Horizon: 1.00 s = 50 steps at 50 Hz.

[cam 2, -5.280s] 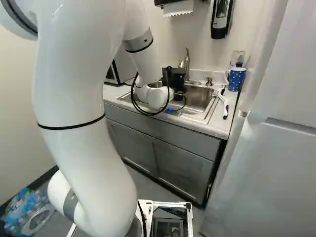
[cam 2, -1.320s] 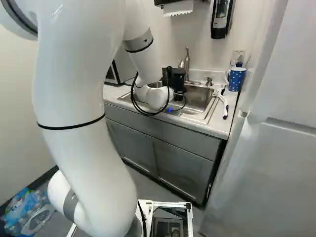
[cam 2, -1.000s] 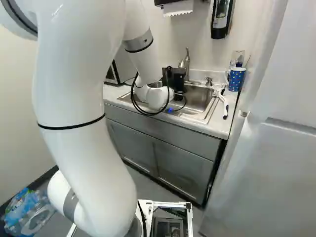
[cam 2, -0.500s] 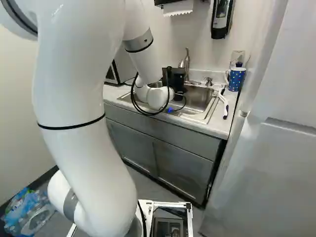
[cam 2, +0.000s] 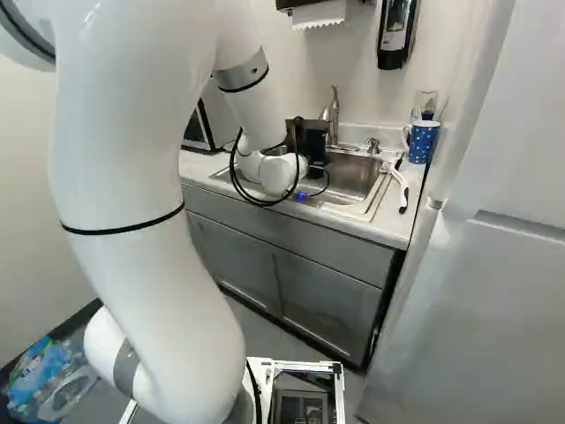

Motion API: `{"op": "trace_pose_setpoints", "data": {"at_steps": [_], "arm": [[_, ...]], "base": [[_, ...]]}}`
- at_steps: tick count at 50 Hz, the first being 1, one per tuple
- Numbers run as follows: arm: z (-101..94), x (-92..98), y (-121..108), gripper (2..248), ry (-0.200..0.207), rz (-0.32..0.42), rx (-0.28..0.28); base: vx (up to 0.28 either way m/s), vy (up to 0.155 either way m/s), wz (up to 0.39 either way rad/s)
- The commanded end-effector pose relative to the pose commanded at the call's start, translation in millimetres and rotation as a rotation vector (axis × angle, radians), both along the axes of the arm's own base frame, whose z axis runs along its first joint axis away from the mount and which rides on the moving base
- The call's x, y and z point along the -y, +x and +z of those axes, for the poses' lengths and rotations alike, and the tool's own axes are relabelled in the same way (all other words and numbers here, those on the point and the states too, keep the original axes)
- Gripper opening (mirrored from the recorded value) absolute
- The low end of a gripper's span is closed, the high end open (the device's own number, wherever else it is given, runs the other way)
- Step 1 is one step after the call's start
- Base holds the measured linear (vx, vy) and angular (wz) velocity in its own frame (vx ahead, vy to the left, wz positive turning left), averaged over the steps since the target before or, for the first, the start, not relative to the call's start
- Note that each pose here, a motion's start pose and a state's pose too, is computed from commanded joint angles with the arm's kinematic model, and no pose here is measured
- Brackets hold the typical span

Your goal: Rinse the cup and place it in the tray

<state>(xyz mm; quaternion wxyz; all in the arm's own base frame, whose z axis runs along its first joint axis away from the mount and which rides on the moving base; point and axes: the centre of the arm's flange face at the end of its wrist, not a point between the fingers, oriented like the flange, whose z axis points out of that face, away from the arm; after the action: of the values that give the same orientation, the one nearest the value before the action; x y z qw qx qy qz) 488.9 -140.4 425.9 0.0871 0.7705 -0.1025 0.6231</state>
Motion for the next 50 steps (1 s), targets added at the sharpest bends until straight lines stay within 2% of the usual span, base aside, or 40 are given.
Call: {"op": "trace_pose_setpoints", "data": {"at_steps": [41,50], "arm": [[44.1,-61.8,-8,125,-0.018,0.118,0.078],[52.4,-69.2,-9,125,-0.019,0.132,0.084]], "base": [[0.000,0.000,0.000],[0.000,0.000,0.000]]}}
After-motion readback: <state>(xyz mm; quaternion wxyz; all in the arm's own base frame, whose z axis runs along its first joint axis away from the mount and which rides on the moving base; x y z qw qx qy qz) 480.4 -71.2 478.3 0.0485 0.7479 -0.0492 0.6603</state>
